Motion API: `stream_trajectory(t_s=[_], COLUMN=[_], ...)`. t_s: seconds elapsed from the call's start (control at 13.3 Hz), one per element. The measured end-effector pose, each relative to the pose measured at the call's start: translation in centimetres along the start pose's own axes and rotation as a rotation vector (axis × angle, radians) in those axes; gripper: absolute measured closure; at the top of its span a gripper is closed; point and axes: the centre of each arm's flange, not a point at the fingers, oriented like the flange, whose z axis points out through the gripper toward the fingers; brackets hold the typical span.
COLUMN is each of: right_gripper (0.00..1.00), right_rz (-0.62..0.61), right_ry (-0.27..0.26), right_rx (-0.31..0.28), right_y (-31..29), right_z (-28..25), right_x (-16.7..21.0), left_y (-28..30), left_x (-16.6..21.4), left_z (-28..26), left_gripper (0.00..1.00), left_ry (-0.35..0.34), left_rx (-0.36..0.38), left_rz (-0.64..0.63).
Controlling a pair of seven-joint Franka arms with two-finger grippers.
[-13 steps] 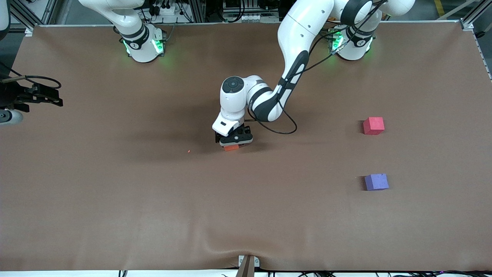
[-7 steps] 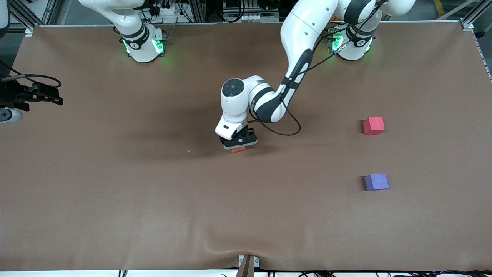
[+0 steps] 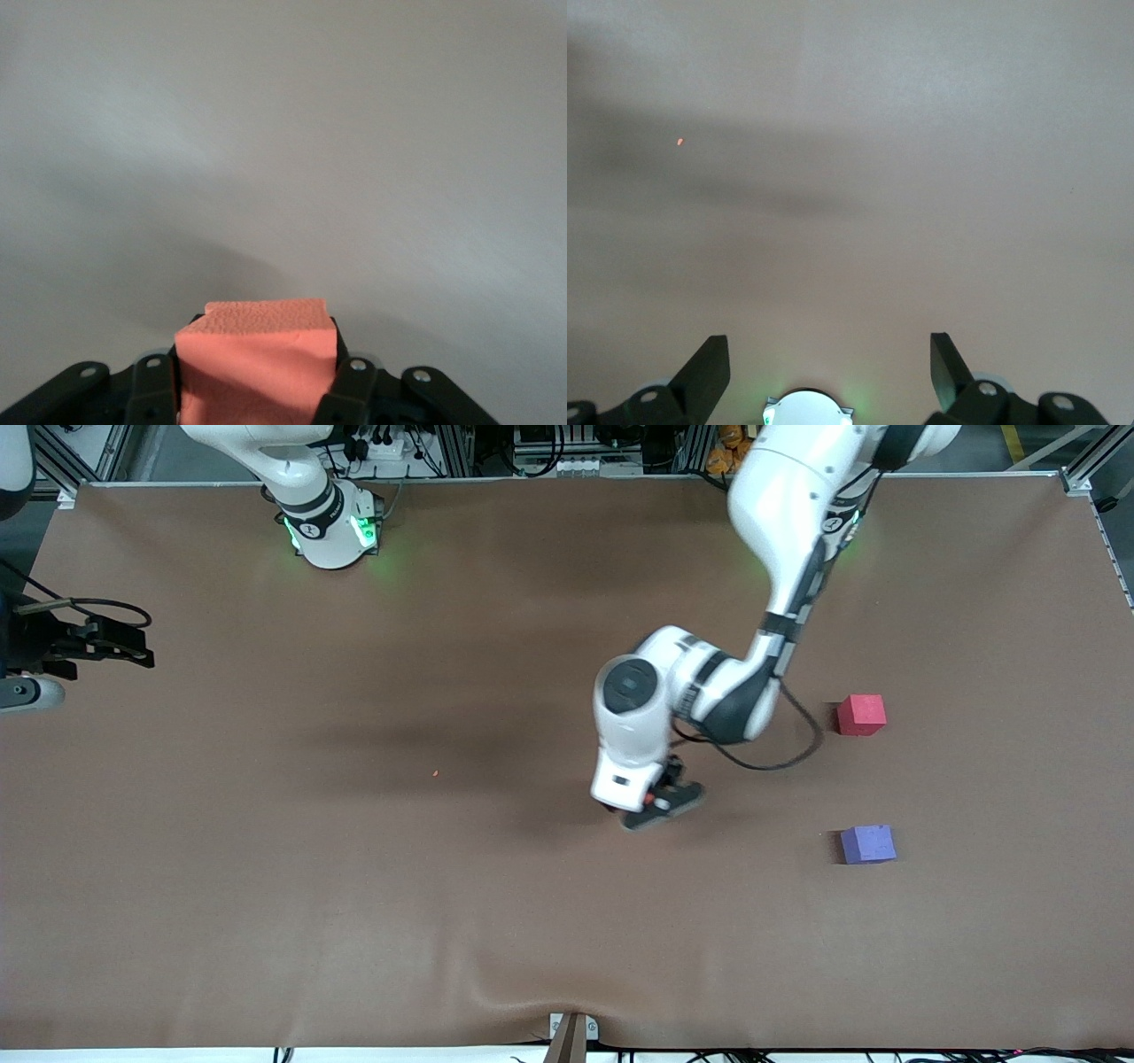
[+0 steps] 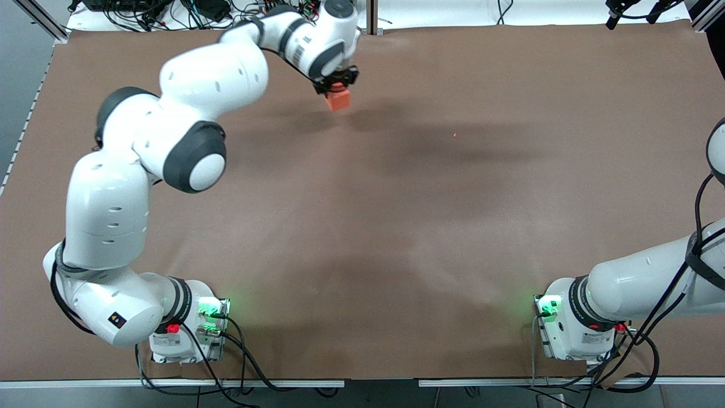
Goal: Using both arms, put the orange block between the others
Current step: 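Carry the orange cube with the left gripper while the right gripper retracts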
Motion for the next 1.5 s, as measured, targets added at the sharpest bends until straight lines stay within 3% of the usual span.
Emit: stream_trajectory(t_s=[0.3, 0.67, 0.9, 1.2, 1.5], right_gripper=[0.00, 0.00, 0.00, 0.00, 0.00], right_rz=[0.009, 0.012, 0.017, 0.040, 0.045], right_ry=[-0.006, -0.008, -0.007, 0.005, 0.005], right_rx=[0.001, 0.001, 0.010, 0.084, 0.087], right_y=[-0.1, -0.1, 0.1, 1.1, 1.3], right_z=[0.0, 0.1, 0.1, 0.1, 0.1], right_x=[-0.1, -0.1, -0.1, -0.3, -0.4], left_y=[-10.3, -19.8, -24.3, -28.4, -30.2], left_x=[8.8, 12.1, 13.2, 13.7, 13.3], left_z=[3.5, 7.2, 5.9, 7.3, 9.0], left_gripper=[0.45, 0.45, 0.45, 0.45, 0.45], left_ry=[-0.067, -0.173, -0.214, -0.213, -0.188], left_rx=[0.068, 0.111, 0.053, -0.075, -0.100], left_rz=[0.118, 0.286, 0.374, 0.389, 0.366])
